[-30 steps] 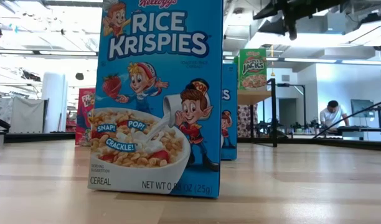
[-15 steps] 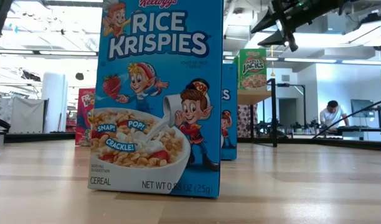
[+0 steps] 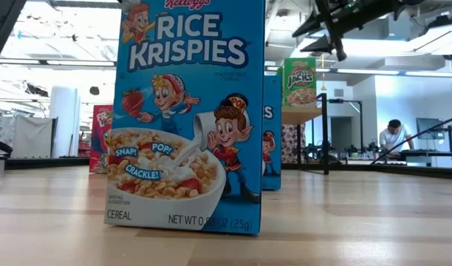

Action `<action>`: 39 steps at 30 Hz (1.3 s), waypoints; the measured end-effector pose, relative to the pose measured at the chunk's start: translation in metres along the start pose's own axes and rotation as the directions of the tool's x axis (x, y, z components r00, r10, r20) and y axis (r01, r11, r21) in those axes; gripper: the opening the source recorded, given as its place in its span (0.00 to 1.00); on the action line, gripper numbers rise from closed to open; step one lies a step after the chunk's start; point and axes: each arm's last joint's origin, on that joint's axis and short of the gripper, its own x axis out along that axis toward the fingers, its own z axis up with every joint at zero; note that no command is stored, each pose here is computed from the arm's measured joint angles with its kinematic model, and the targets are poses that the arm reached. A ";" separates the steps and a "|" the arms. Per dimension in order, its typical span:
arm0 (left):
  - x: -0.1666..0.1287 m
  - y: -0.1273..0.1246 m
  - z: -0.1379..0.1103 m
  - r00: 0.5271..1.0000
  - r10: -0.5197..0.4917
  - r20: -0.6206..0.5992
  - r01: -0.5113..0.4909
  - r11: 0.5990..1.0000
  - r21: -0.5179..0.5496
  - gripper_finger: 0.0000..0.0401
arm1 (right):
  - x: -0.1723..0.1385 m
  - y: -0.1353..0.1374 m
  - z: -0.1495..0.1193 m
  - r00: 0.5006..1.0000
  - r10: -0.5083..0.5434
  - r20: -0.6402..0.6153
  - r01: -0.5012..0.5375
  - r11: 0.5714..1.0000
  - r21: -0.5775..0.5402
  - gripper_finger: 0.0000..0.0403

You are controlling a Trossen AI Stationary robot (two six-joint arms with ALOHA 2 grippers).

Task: Stack cereal on shelf
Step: Adjust the green cereal boxes on the shelf

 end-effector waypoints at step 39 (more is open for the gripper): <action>-0.115 -0.011 0.072 0.999 0.003 0.037 -0.007 0.995 0.097 0.60 | 0.046 0.023 0.052 0.854 -0.215 -0.474 -0.152 0.769 -0.621 0.62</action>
